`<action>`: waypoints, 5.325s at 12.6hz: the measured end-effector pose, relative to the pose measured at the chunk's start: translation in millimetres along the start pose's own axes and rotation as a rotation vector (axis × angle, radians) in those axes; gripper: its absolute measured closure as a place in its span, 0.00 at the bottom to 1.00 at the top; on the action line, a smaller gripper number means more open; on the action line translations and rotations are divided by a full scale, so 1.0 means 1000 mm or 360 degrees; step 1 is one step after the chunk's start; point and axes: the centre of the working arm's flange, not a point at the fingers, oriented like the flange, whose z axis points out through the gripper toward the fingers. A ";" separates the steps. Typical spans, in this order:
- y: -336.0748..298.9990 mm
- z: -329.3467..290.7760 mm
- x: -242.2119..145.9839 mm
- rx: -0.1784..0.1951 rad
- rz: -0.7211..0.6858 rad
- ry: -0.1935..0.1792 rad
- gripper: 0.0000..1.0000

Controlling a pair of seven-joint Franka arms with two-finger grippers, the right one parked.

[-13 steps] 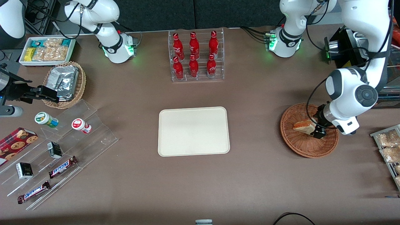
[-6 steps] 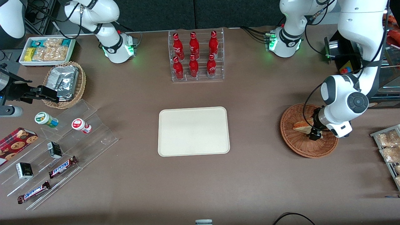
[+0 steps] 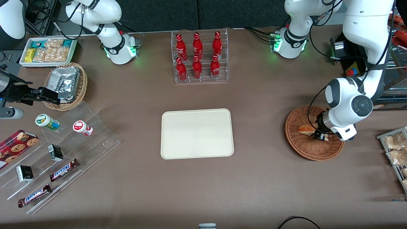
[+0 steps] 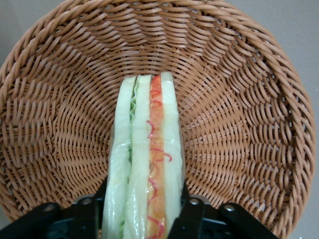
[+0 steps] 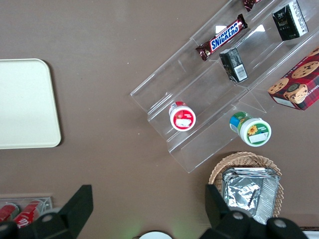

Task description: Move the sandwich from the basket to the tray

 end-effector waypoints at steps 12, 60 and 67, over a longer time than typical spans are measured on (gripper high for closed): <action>0.047 -0.254 -0.108 0.0055 0.0324 -0.0064 0.81; 0.128 -0.102 -0.471 -0.0041 0.1747 0.0127 0.00; 0.095 -0.143 -0.277 0.0095 0.1840 0.0115 0.00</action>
